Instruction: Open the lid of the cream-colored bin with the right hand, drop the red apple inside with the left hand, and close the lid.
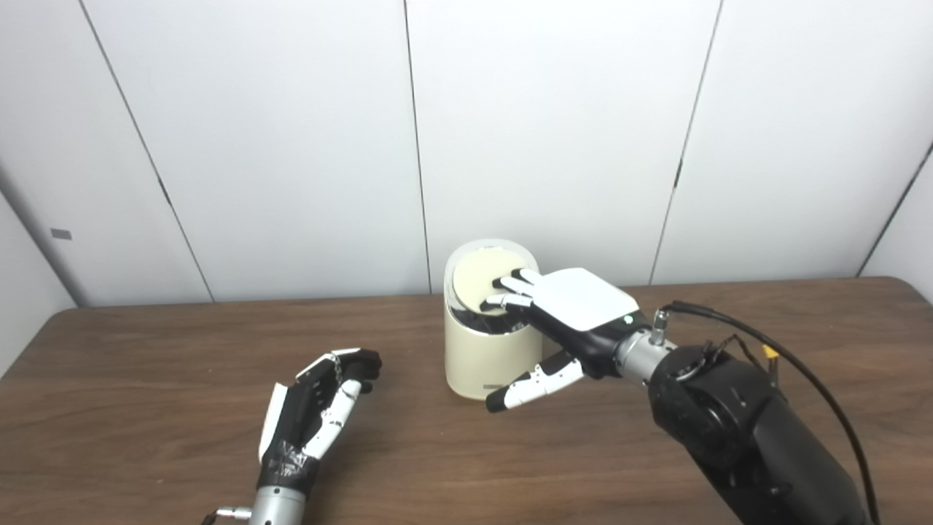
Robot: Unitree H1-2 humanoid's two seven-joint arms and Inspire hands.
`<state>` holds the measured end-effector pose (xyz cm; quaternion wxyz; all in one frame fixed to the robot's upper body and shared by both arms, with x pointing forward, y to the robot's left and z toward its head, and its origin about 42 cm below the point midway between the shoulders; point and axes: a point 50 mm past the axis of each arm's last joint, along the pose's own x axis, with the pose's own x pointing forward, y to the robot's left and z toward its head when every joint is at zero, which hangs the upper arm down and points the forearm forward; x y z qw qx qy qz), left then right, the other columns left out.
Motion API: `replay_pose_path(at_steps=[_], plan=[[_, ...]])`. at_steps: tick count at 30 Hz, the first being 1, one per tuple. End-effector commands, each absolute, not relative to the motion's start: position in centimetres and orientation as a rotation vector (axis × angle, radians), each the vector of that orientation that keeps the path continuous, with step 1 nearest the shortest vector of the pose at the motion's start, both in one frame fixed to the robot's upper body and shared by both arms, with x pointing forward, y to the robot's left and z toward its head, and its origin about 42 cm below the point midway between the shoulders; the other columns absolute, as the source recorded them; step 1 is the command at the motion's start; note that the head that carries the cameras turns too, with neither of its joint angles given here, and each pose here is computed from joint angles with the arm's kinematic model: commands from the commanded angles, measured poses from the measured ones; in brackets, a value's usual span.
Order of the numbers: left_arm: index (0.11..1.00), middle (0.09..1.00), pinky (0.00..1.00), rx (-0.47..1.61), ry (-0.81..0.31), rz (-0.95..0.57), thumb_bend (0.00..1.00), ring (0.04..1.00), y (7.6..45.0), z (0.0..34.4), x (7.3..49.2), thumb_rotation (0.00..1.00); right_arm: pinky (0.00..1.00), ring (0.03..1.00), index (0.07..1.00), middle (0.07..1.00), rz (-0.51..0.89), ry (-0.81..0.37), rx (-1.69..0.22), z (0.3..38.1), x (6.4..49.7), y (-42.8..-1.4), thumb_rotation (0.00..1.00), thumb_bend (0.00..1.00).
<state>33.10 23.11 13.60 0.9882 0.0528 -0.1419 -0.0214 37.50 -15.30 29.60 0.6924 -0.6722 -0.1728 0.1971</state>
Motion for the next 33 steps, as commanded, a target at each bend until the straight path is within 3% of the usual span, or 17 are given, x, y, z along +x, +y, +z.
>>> replay_pose_path(at_steps=[1, 13, 24, 33], plan=[[0.653, 0.669, 0.64, 0.11, -0.351, -0.037, 0.41, 0.676, 22.9, 15.3, 33.6, 0.6, 0.95, 1.0, 0.825, 0.988, 0.391, -0.37, -1.571, 29.5, 38.1, -16.0, 0.84, 0.82], [0.654, 0.67, 0.65, 0.107, -0.355, -0.04, 0.41, 0.678, 23.0, 15.6, 33.5, 0.61, 1.0, 1.0, 0.83, 0.982, 0.34, -0.357, -1.633, 27.7, 38.2, -16.0, 0.87, 0.79], [0.649, 0.665, 0.65, 0.094, -0.347, -0.039, 0.43, 0.678, 23.0, 15.9, 33.2, 0.6, 1.0, 0.94, 0.879, 0.876, 0.433, -0.264, -1.598, 27.4, 38.5, -16.2, 0.92, 0.84], [0.645, 0.665, 0.66, 0.083, -0.345, -0.033, 0.42, 0.678, 23.2, 16.1, 33.0, 0.57, 0.99, 0.897, 0.844, 0.801, 0.488, -0.2, -1.504, 25.9, 38.5, -16.8, 0.92, 0.84]])
